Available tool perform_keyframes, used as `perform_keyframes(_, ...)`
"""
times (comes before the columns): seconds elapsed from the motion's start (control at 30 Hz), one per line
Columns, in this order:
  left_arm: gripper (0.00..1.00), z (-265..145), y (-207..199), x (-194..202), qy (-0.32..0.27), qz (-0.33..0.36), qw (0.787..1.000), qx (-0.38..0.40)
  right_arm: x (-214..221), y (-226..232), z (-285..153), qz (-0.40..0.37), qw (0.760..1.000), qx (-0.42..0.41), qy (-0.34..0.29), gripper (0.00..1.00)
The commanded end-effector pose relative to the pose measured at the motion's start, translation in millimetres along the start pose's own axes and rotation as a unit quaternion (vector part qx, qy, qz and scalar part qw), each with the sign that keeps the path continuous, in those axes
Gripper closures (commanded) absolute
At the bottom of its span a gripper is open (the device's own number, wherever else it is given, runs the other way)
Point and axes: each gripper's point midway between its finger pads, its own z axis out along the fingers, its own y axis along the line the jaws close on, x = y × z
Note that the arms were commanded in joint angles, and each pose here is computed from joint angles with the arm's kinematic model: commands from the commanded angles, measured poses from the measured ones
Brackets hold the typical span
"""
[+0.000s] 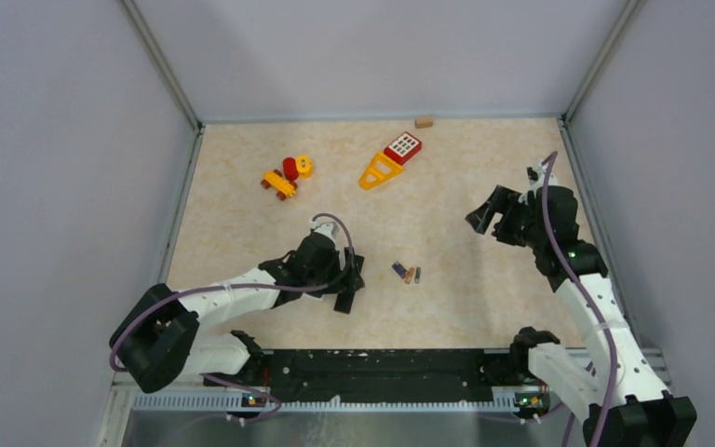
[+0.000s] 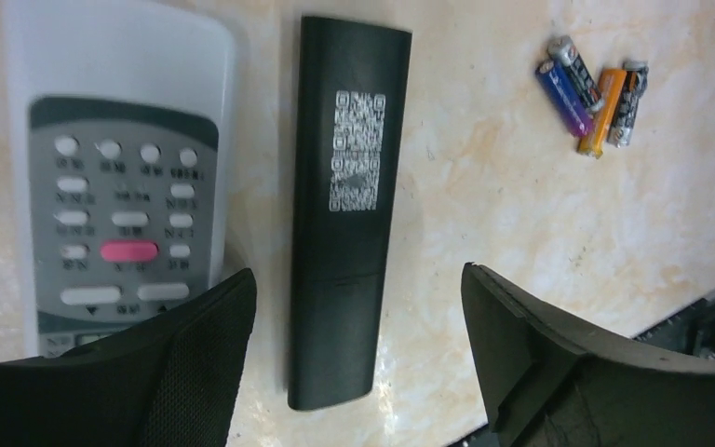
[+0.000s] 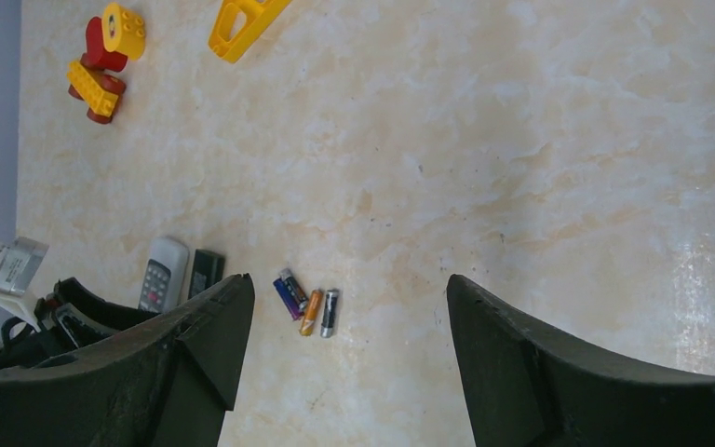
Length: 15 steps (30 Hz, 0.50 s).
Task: Load the batteries into the remote control
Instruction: Pick up the remote control from the center of the board.
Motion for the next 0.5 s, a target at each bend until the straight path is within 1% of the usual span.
perform_keyframes(0.0,0.18,6.9,13.0,-6.6,-0.016,0.032,0.998,-0.046,-6.4,3.3,1.0,0.006,1.000,-0.010,-0.013,0.23)
perform_keyframes(0.1,0.21,11.1,8.8,-8.1,-0.019,0.042,0.998,-0.051,-4.9,2.2,2.1,0.008,1.000,-0.008,-0.011,0.23)
perform_keyframes(0.2,0.24,16.3,6.2,-9.2,-0.018,0.067,0.995,-0.070,-3.3,1.4,2.8,0.009,1.000,-0.007,-0.008,0.23)
perform_keyframes(0.37,0.30,22.2,8.5,-10.8,-0.007,0.116,0.982,-0.147,2.2,-2.5,4.3,0.010,1.000,-0.002,-0.002,0.24)
perform_keyframes(0.47,0.36,25.5,15.3,-8.0,0.009,0.120,0.975,-0.186,7.0,-5.4,5.7,0.013,1.000,0.002,0.003,0.24)
